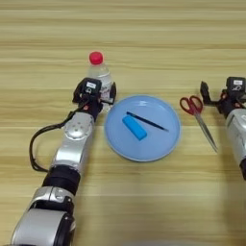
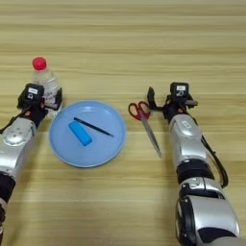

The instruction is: Move the objects on the table

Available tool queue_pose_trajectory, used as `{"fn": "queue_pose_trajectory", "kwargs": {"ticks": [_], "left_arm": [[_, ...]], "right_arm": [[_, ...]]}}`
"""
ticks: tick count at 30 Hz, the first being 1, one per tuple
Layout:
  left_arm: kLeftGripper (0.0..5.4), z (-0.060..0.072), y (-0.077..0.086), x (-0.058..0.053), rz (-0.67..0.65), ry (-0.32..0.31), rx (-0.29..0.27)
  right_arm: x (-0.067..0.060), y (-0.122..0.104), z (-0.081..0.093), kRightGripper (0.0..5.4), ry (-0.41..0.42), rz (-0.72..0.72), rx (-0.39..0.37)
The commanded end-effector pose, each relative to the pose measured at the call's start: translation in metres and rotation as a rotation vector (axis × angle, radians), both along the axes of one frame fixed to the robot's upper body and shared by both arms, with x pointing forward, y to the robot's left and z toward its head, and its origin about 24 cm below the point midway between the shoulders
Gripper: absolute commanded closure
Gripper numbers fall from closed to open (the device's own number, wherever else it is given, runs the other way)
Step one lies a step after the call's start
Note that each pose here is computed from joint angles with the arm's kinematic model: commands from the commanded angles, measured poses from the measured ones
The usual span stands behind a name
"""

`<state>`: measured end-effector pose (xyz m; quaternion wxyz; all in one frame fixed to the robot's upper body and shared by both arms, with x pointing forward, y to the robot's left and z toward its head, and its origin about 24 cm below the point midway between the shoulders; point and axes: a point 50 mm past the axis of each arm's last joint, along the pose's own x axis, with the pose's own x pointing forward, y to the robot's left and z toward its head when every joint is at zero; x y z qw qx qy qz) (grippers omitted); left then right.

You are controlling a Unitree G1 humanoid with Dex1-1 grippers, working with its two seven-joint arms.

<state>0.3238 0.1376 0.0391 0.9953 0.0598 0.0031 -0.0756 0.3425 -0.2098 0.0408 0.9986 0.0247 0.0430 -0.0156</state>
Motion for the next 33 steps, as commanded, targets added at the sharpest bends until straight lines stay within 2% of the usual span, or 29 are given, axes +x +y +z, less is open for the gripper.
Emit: {"fn": "queue_pose_trajectory", "kwargs": {"ticks": [1, 5, 9, 18, 21, 26, 30, 31, 33], "left_arm": [[1.48, -0.002, 0.003, -0.006, 0.000, -0.002, 0.000], [1.84, 0.001, 0.007, -0.010, 0.014, -0.022, 0.022], [2.09, -0.002, 0.011, -0.016, 0.027, -0.015, 0.022], [2.26, -0.012, 0.028, -0.040, 0.056, 0.017, 0.054], [2.26, -0.014, 0.031, -0.045, 0.059, 0.025, 0.067], [2.27, -0.014, 0.034, -0.049, 0.060, 0.028, 0.081], [2.27, -0.019, 0.030, -0.048, 0.051, 0.052, 0.087], [1.91, -0.020, 0.030, -0.047, 0.050, 0.058, 0.088], [1.78, -0.021, 0.029, -0.047, 0.053, 0.063, 0.088]], "right_arm": [[0.003, 0.001, 0.004, 0.00, -0.004, 0.000, 0.002], [0.003, 0.001, 0.004, 0.00, -0.004, -0.001, 0.002], [0.003, 0.001, 0.004, 0.00, -0.003, -0.001, 0.001], [0.003, 0.001, 0.004, 0.00, -0.003, -0.001, 0.000], [0.003, 0.001, 0.004, 0.00, -0.003, -0.001, 0.000], [0.003, 0.001, 0.004, 0.00, -0.003, -0.001, -0.001], [0.003, 0.001, 0.004, 0.00, -0.003, 0.001, -0.002], [0.003, 0.001, 0.004, 0.00, -0.003, 0.001, -0.002], [0.003, 0.001, 0.004, 0.00, -0.003, 0.002, -0.002]]}}
